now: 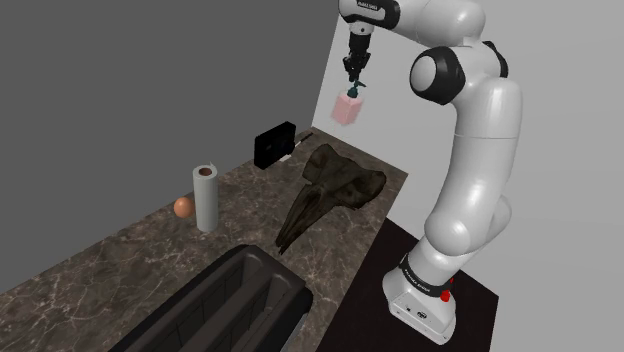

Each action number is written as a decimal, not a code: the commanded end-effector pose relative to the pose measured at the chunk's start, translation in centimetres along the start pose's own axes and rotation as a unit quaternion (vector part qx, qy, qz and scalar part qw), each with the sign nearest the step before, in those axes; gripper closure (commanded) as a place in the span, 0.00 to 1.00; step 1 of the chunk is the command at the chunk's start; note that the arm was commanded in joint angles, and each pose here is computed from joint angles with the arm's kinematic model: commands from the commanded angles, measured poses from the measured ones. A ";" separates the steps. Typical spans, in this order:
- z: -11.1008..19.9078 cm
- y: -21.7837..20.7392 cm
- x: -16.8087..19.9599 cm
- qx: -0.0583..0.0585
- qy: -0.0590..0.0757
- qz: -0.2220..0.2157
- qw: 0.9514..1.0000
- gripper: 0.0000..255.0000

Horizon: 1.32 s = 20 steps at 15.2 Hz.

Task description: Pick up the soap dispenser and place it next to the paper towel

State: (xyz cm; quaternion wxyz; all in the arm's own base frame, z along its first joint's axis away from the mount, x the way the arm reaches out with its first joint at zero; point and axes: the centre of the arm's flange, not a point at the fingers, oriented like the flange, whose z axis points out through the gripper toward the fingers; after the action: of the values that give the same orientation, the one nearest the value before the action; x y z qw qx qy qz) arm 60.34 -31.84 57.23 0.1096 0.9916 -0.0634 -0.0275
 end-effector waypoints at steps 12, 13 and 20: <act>-5.4 -5.2 -2.2 0.000 0.000 0.000 1.000 1.00; -5.7 -6.4 -2.6 0.000 0.000 0.000 1.000 1.00; -7.5 -15.0 -5.4 0.000 0.000 0.000 1.000 1.00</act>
State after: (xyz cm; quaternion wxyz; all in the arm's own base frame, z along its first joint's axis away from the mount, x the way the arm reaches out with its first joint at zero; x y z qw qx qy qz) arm 57.56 -16.31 61.25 0.1092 0.9917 -0.0626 -0.0276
